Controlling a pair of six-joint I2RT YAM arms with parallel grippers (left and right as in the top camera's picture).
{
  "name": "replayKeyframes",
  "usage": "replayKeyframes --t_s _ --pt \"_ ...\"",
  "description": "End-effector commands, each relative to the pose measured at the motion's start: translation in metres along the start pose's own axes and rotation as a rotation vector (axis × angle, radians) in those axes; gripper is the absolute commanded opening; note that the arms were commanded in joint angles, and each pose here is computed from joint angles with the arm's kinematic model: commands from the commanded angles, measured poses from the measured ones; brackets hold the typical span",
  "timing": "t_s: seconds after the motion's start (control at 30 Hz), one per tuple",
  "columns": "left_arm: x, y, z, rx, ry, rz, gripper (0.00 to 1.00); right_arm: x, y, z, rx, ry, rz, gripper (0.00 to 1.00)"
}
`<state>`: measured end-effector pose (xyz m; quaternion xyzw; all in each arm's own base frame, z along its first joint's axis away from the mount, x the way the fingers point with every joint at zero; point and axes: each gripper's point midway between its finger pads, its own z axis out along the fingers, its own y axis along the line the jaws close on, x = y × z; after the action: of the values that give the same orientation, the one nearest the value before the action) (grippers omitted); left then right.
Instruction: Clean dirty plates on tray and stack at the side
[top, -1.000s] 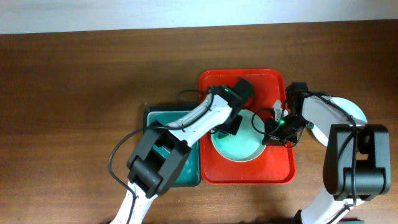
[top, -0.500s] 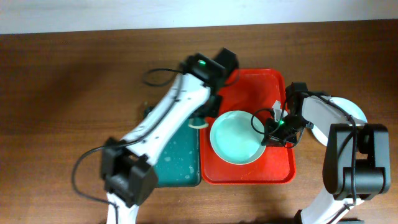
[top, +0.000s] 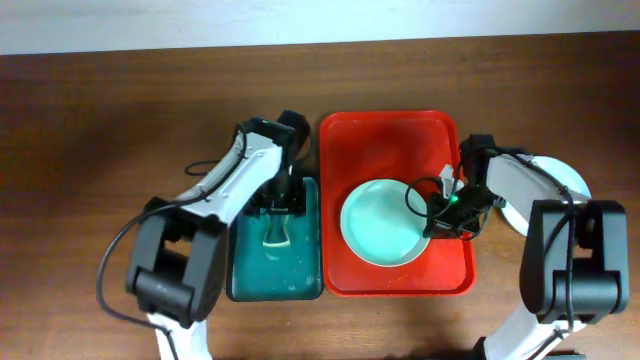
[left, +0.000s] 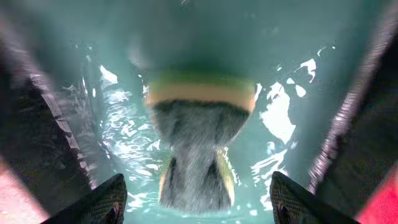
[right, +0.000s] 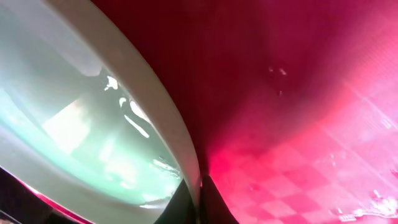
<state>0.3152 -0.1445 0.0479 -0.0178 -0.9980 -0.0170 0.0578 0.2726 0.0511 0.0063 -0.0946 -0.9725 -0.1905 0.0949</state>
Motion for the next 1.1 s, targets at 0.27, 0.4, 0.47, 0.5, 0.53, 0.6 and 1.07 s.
replayKeyframes --t_s 0.27,0.4,0.47,0.5,0.53,0.6,1.07 --pt "0.028 0.125 -0.224 0.163 -0.691 -0.282 1.0 0.036 0.155 -0.097 -0.002 -0.471 -0.393 0.04" --pt "0.039 0.127 -0.217 0.154 -0.648 -0.29 1.0 0.03 0.201 -0.036 0.165 -0.532 -0.517 0.04" --pt "0.044 0.128 -0.214 0.145 -0.623 -0.291 0.99 0.029 0.206 -0.044 0.292 -0.663 -0.531 0.04" --pt "0.044 0.128 -0.213 0.145 -0.62 -0.291 1.0 0.029 0.213 -0.057 0.353 -0.751 -0.552 0.04" --pt "0.044 0.128 -0.213 0.146 -0.62 -0.291 0.99 0.03 0.219 -0.065 0.39 -0.804 -0.575 0.04" --pt "0.044 0.128 -0.213 0.146 -0.62 -0.291 0.99 0.036 0.234 -0.079 0.436 -0.891 -0.62 0.04" --pt "0.044 0.128 -0.213 0.146 -0.62 -0.291 0.99 0.094 0.282 -0.156 0.729 -1.321 -0.806 0.04"
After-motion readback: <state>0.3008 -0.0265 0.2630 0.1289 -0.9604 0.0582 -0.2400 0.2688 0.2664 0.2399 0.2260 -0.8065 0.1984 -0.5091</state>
